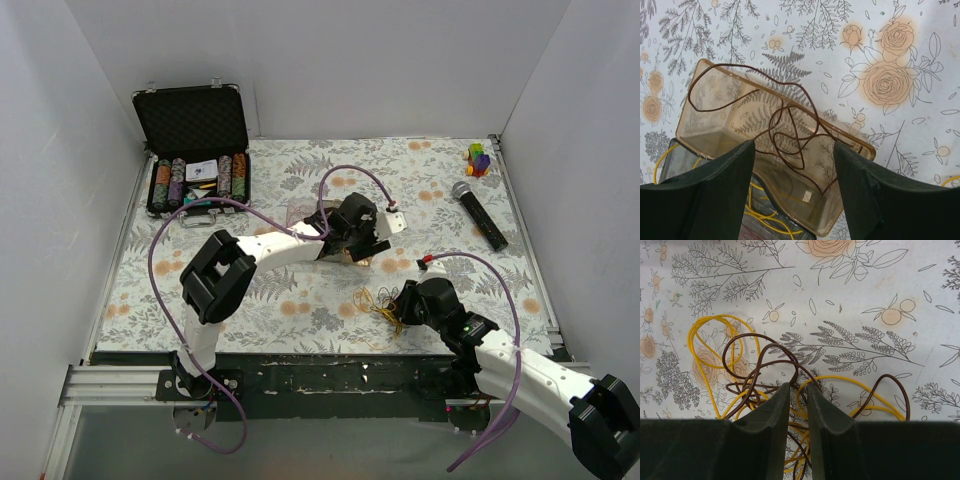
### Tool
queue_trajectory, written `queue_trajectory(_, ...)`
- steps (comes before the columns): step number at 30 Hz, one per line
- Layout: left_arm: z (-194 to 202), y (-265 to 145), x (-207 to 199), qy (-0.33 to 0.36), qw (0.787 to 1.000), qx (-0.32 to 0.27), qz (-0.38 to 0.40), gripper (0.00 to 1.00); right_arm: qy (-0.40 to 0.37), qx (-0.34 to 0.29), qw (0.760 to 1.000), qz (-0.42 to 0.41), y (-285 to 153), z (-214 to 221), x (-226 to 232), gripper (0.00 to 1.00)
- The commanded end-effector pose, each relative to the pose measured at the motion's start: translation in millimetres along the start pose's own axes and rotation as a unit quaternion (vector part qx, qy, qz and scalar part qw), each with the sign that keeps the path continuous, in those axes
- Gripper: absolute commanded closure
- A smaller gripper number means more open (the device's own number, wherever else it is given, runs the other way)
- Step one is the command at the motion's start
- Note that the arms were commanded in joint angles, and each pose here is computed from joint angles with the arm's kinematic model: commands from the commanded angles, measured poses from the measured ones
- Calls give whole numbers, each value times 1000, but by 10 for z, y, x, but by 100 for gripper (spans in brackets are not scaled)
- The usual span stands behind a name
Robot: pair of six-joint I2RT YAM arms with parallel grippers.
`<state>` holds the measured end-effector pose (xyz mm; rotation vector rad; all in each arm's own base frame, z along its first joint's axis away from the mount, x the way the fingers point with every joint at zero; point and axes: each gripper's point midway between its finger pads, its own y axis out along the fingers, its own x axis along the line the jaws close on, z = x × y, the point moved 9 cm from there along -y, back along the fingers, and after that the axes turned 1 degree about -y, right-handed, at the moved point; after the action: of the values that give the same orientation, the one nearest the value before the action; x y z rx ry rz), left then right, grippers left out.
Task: Untangle the cables
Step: Place the cable in the bin, then untie the cable.
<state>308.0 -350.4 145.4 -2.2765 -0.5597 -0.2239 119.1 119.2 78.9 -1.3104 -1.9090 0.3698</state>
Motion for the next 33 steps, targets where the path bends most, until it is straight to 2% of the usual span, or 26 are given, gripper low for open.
queue_trajectory(1, -284, -398, 115, 4, 999, -27, -19, 32, -5, 5, 1000, 13, 16, 32, -47, 71)
queue_trajectory(15, -502, -821, 321, 7, 997, -59, -59, 28, -5, 3, 1000, 9, 2, -6, -17, 71)
queue_trajectory(19, -515, -1046, 111, 32, 992, -113, 38, 23, -3, 4, 1000, 11, 6, -8, -18, 71)
queue_trajectory(25, -78, -1256, -482, 47, 969, -132, 206, 25, -3, 6, 1000, 12, 12, -7, -17, 71)
queue_trajectory(29, 224, -1184, -760, 102, 956, -126, 244, 26, -4, 5, 1000, 14, 19, -22, -9, 71)
queue_trajectory(33, 289, -1001, -784, 160, 950, -143, 228, 27, -6, 7, 1000, 13, 23, -32, 0, 71)
